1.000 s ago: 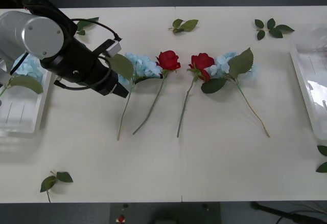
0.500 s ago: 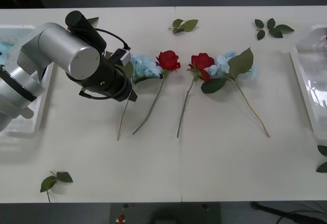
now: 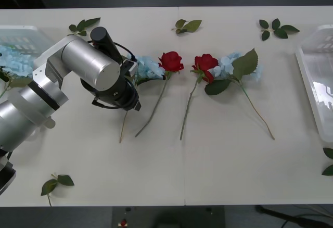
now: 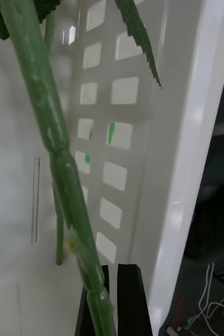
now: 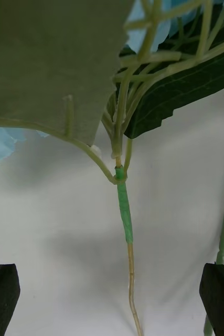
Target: Put the red flowers into the right box and the blue flowers into the left box
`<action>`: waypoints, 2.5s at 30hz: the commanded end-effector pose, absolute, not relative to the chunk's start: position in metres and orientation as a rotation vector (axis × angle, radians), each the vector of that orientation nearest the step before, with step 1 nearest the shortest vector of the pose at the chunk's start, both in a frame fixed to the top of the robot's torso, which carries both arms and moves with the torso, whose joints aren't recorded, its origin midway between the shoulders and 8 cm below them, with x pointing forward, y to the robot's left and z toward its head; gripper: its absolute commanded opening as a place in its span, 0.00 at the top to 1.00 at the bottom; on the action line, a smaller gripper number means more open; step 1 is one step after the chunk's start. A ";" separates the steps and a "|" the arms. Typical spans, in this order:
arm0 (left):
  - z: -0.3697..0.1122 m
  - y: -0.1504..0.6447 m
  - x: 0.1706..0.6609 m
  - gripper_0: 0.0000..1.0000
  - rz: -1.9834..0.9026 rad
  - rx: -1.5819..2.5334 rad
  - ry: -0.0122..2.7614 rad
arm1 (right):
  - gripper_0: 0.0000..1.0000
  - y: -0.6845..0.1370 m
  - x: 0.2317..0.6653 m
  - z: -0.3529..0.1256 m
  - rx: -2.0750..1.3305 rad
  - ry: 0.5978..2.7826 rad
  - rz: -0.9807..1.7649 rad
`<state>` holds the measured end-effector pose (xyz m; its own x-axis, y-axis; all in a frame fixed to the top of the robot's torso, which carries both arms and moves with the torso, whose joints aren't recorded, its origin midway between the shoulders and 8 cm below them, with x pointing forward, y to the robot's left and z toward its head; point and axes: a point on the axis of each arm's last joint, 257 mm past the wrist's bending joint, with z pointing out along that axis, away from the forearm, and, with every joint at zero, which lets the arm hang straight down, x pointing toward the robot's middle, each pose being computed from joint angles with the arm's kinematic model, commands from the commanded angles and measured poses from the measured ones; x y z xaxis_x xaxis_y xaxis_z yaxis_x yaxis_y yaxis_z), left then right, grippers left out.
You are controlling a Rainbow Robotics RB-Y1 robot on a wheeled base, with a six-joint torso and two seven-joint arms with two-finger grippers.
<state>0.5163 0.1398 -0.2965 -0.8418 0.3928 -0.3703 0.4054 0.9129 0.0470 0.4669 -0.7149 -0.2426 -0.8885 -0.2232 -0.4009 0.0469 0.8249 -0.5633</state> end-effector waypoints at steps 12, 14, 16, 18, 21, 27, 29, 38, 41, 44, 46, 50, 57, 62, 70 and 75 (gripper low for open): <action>-0.299 0.133 0.533 0.00 0.057 0.619 2.627 | 0.00 -0.714 0.484 -0.217 -0.072 2.464 -0.732; -0.300 0.132 0.533 0.00 0.059 0.625 2.626 | 0.00 -0.707 0.488 -0.217 -0.075 2.462 -0.696; -0.301 0.133 0.532 0.03 0.065 0.626 2.630 | 0.00 -0.689 0.493 -0.220 -0.085 2.479 -0.624; -0.303 0.135 0.532 0.08 0.069 0.623 2.635 | 0.00 -0.673 0.498 -0.220 -0.106 2.489 -0.568; -0.305 0.137 0.532 0.29 0.071 0.615 2.641 | 0.00 -0.620 0.514 -0.215 -0.184 2.510 -0.406; -0.305 0.139 0.532 0.95 0.074 0.613 2.642 | 0.00 -0.518 0.523 -0.201 -0.341 2.530 -0.100; -0.305 0.139 0.533 1.00 0.073 0.612 2.641 | 0.00 -0.487 0.522 -0.197 -0.384 2.521 -0.003; -0.300 0.130 0.537 1.00 0.043 0.630 2.606 | 0.00 -0.369 0.502 -0.196 -0.383 2.511 0.289; -0.282 0.127 0.544 1.00 0.017 0.628 2.562 | 0.00 -0.339 0.492 -0.203 -0.329 2.529 0.299; -0.257 0.127 0.547 1.00 -0.013 0.624 2.525 | 0.00 -0.312 0.489 -0.215 -0.271 2.526 0.302; -0.238 0.131 0.547 1.00 -0.047 0.608 2.519 | 0.00 -0.298 0.491 -0.225 -0.231 2.514 0.298; -0.207 0.146 0.542 1.00 -0.094 0.583 2.526 | 0.00 -0.280 0.497 -0.243 -0.184 2.483 0.295; -0.160 0.182 0.536 1.00 -0.171 0.519 2.533 | 0.00 -0.259 0.514 -0.257 -0.202 2.434 0.250; -0.136 0.216 0.538 1.00 -0.147 0.527 2.498 | 0.00 -0.245 0.523 -0.259 -0.227 2.409 0.213; -0.114 0.275 0.540 1.00 -0.146 0.425 2.460 | 0.00 -0.226 0.534 -0.271 -0.232 2.417 0.174; -0.111 0.327 0.530 1.00 -0.122 0.290 2.470 | 0.00 -0.218 0.552 -0.273 -0.217 2.424 0.168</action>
<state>0.5369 0.2985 -0.1228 -0.7823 0.1510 -0.6043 0.2450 0.9666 -0.0756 0.5337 -0.2253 -0.2928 -0.7783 -0.0947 -0.6207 -0.1786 0.9811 0.0743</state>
